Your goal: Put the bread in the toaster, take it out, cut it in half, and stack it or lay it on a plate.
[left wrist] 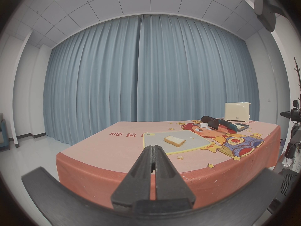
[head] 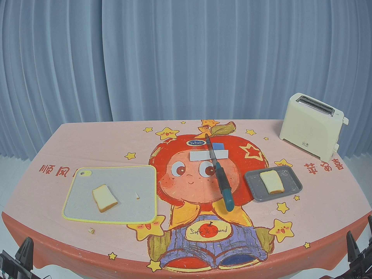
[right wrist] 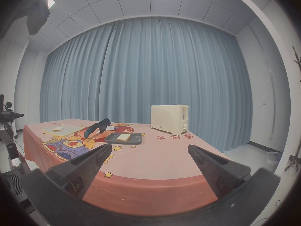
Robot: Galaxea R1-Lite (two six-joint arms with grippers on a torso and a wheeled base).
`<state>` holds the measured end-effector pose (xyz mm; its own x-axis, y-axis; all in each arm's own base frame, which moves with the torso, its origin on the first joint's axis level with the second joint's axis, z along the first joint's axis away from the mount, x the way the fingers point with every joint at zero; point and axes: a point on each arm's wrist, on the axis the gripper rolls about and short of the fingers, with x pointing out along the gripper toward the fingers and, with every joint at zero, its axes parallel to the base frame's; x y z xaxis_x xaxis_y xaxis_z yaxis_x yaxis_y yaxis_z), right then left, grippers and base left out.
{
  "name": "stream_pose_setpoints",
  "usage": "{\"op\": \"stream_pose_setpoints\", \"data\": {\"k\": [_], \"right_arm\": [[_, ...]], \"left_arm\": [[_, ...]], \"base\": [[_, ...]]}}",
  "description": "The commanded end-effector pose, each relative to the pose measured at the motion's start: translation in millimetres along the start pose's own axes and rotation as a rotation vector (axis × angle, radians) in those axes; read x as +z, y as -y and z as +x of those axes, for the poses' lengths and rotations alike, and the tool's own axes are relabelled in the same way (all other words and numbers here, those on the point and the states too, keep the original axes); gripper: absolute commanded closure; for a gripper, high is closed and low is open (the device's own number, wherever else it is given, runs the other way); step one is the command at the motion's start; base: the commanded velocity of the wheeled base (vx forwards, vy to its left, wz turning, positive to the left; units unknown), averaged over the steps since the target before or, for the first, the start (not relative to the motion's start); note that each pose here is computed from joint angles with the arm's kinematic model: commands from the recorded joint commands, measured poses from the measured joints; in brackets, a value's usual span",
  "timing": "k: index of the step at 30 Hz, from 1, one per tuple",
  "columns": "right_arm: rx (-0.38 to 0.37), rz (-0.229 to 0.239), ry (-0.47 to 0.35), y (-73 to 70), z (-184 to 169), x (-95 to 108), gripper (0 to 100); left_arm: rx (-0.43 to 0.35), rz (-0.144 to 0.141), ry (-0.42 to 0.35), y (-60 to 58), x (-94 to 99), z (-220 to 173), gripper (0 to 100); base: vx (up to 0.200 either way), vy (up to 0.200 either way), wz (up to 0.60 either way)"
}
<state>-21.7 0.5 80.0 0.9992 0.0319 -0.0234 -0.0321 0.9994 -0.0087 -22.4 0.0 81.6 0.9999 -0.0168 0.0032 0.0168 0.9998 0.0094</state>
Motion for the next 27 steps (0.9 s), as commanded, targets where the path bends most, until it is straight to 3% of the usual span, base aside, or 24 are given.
{"op": "stream_pose_setpoints", "data": {"k": [1, 10, 27], "right_arm": [[0.003, 0.005, 0.008, -0.2, -0.6, -4.1, 0], [-0.004, 0.029, 0.011, 0.0, -0.6, -4.3, 0], [-0.004, 0.024, 0.011, -0.1, -0.4, -4.8, 0]], "left_arm": [[0.0, 0.0, -0.017, 0.0, -4.9, 1.2, 100], [0.0, 0.0, -0.017, 0.0, -4.9, 1.2, 100], [0.0, 0.0, -0.022, 0.0, -5.4, 1.2, 100]], "base": [[0.0, 0.0, 0.0], [0.0, 0.0, 0.0], [0.0, 0.0, 0.0]]}}
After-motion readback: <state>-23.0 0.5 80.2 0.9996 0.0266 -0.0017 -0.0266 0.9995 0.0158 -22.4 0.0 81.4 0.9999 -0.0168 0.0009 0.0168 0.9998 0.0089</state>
